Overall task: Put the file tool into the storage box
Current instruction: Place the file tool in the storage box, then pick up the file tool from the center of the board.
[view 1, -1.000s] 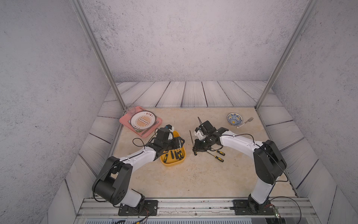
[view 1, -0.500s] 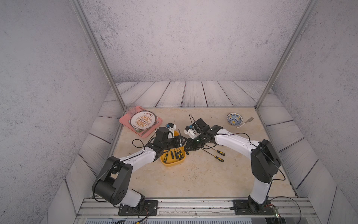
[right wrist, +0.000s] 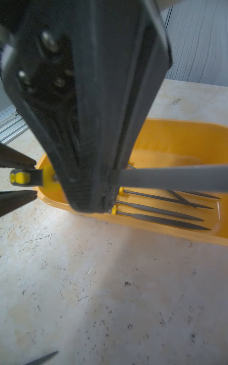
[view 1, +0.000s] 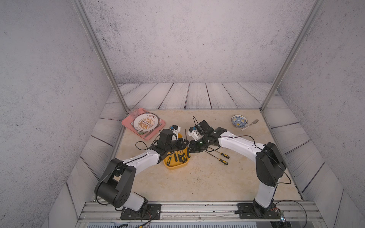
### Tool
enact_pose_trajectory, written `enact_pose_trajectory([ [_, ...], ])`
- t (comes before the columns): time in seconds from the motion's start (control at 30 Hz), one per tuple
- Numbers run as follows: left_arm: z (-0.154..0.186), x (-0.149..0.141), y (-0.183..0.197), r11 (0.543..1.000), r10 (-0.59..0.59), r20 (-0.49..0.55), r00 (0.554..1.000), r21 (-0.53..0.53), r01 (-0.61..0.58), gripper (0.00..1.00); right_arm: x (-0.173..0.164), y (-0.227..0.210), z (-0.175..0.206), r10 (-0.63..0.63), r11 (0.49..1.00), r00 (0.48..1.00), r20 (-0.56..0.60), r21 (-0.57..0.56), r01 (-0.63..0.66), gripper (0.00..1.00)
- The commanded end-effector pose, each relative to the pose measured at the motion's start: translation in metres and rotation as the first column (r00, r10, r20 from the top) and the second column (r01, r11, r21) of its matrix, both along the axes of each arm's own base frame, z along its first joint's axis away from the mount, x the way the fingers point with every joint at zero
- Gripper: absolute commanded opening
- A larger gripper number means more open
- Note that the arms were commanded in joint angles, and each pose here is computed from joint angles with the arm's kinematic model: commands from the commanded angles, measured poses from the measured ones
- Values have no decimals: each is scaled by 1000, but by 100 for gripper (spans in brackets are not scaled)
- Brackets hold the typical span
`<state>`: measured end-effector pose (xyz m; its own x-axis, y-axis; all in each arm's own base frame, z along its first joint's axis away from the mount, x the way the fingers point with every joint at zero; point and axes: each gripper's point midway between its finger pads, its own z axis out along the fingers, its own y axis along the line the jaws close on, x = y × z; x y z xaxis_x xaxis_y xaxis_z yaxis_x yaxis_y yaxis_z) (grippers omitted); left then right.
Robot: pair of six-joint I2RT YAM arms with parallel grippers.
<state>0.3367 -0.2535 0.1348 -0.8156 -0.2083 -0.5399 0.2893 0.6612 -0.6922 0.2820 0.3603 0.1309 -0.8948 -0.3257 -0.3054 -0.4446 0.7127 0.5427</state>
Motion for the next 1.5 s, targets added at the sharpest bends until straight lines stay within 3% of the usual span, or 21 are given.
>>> enact_pose_trajectory([
  [0.0,-10,4,24,990,84,14,996,114,-86,6,6,-4,12,-31,1000,999,38,2,31,25],
  [0.17,-18,7,70,918,256,61,965,298,-263,8,6,-8,9,-43,999,998,43,-13,44,25],
  [0.23,-24,7,81,888,295,59,954,351,-296,15,8,-12,5,-54,998,998,46,-36,56,26],
  [0.33,-31,6,81,885,288,28,957,375,-277,40,10,-22,-5,-81,991,995,53,-100,86,27],
  [0.37,-31,6,79,888,280,24,960,374,-268,44,11,-26,-8,-89,988,994,56,-125,95,27],
  [0.53,-35,5,78,888,279,11,960,377,-262,49,13,-62,-29,-140,938,986,92,-307,162,30],
  [0.63,-34,5,78,889,277,11,961,377,-260,49,14,-102,-45,-168,845,975,143,-488,217,31],
  [0.77,-35,6,78,888,280,6,960,378,-262,48,8,-163,-65,-160,659,969,186,-711,246,34],
  [0.9,-35,6,76,891,276,3,961,374,-257,49,-4,-202,-80,-171,546,969,176,-802,242,36],
  [1.0,-35,5,76,892,276,-1,961,372,-256,48,-14,-216,-90,-208,546,968,141,-805,235,36],
  [1.47,-33,6,75,897,273,2,962,361,-255,49,-9,-210,-116,-232,676,972,30,-713,183,36],
])
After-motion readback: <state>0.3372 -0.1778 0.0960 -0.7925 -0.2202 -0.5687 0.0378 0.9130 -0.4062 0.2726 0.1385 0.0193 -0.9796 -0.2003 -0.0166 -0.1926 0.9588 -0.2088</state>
